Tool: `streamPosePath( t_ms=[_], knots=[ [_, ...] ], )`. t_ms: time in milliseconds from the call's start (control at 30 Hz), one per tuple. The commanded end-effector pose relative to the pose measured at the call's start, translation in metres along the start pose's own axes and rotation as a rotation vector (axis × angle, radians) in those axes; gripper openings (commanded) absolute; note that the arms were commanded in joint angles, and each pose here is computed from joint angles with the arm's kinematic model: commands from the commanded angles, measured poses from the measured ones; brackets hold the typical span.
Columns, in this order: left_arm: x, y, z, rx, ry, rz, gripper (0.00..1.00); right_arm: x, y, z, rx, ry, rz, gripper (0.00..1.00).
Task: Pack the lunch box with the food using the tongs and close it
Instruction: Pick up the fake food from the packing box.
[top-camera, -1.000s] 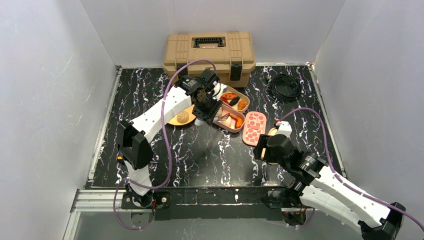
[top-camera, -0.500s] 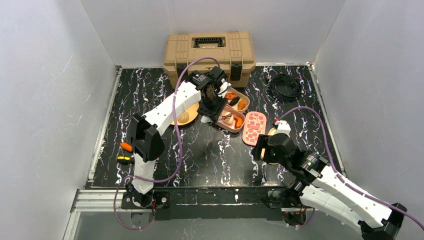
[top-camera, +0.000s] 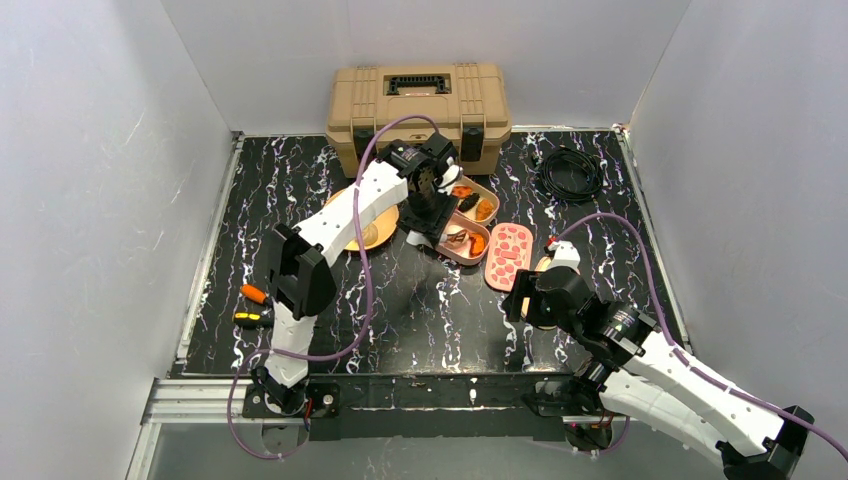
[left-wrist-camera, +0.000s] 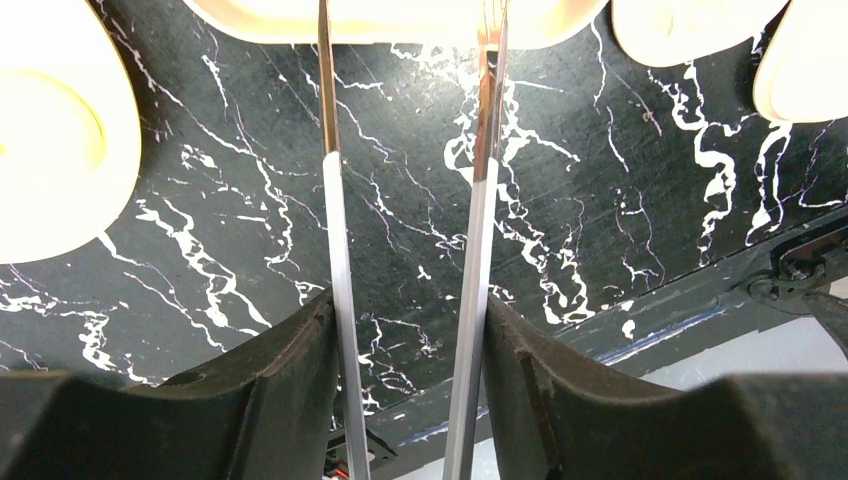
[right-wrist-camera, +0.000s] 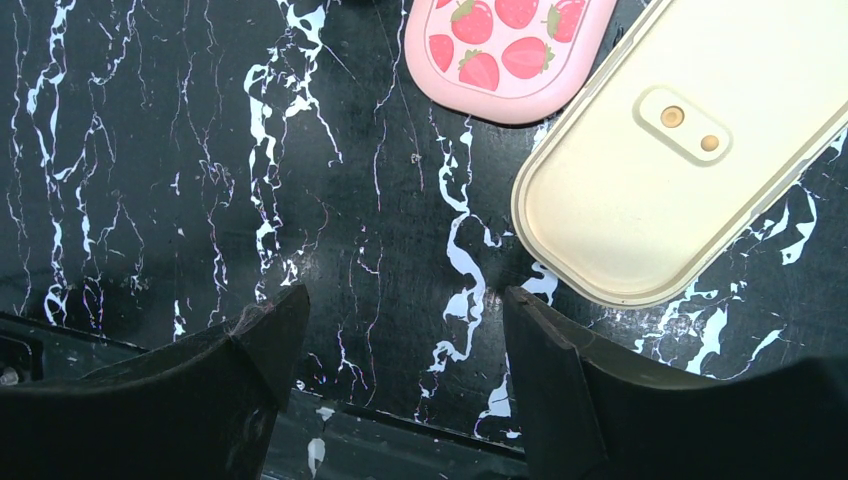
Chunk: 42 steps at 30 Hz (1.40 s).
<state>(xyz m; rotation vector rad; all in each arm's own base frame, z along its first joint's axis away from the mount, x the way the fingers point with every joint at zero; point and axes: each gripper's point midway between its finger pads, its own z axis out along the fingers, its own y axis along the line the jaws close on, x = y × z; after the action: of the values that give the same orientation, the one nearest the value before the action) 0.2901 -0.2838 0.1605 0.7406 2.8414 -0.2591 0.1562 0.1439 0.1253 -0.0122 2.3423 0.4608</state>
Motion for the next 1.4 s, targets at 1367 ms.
streamPosePath(
  t_ms=[1367],
  knots=[
    [-0.004, -0.002, -0.066, 0.052, -0.177, 0.027, 0.11, -0.01, -0.002, -0.007, 0.005, -0.044, 0.029, 0.79]
  ],
)
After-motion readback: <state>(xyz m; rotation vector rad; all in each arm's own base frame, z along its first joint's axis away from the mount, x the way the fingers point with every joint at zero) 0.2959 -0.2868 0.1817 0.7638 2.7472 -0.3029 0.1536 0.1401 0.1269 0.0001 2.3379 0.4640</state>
